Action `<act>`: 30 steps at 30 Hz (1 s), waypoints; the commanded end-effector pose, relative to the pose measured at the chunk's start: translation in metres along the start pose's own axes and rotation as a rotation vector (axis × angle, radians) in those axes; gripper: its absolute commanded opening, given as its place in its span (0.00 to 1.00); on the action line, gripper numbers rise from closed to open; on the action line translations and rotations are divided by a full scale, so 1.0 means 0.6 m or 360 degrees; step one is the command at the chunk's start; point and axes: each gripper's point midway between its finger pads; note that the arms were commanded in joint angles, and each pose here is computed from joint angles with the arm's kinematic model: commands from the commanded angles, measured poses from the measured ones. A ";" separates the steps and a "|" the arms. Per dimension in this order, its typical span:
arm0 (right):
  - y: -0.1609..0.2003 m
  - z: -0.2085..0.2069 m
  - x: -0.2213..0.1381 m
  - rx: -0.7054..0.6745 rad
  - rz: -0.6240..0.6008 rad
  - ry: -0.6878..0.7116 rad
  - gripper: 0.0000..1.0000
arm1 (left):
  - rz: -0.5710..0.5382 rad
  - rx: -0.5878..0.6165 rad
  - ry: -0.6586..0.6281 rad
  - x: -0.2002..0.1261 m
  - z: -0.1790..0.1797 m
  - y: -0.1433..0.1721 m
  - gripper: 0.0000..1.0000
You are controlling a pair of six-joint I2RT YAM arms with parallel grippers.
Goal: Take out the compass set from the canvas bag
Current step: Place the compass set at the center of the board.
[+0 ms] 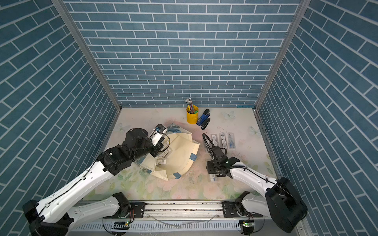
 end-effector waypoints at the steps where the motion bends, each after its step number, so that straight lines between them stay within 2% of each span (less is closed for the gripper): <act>1: -0.022 0.019 0.017 0.0070 -0.0053 -0.0094 0.19 | -0.0019 0.0015 0.0008 0.000 -0.003 0.002 0.00; 8: -0.023 -0.005 0.036 0.0122 -0.0043 0.0009 0.26 | -0.0033 0.0016 0.0007 -0.007 -0.003 0.002 0.00; 18: -0.025 -0.018 0.035 0.0120 -0.0042 0.0083 0.51 | -0.0051 -0.0011 0.0020 -0.006 -0.008 0.009 0.00; 26: -0.032 -0.014 0.026 0.0121 -0.0056 0.0087 0.54 | -0.0063 0.0027 0.0095 -0.009 -0.021 0.006 0.00; 30: -0.042 -0.010 0.002 0.0088 -0.0094 0.0088 0.55 | -0.0075 0.0054 0.0118 -0.015 -0.024 0.002 0.00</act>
Point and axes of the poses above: each gripper's point midway between its finger pads, its own x axis out along the fingers, its own z axis along the line the jaws close on, y = z × x, and after that the axes turned 8 degrees about x, right-handed
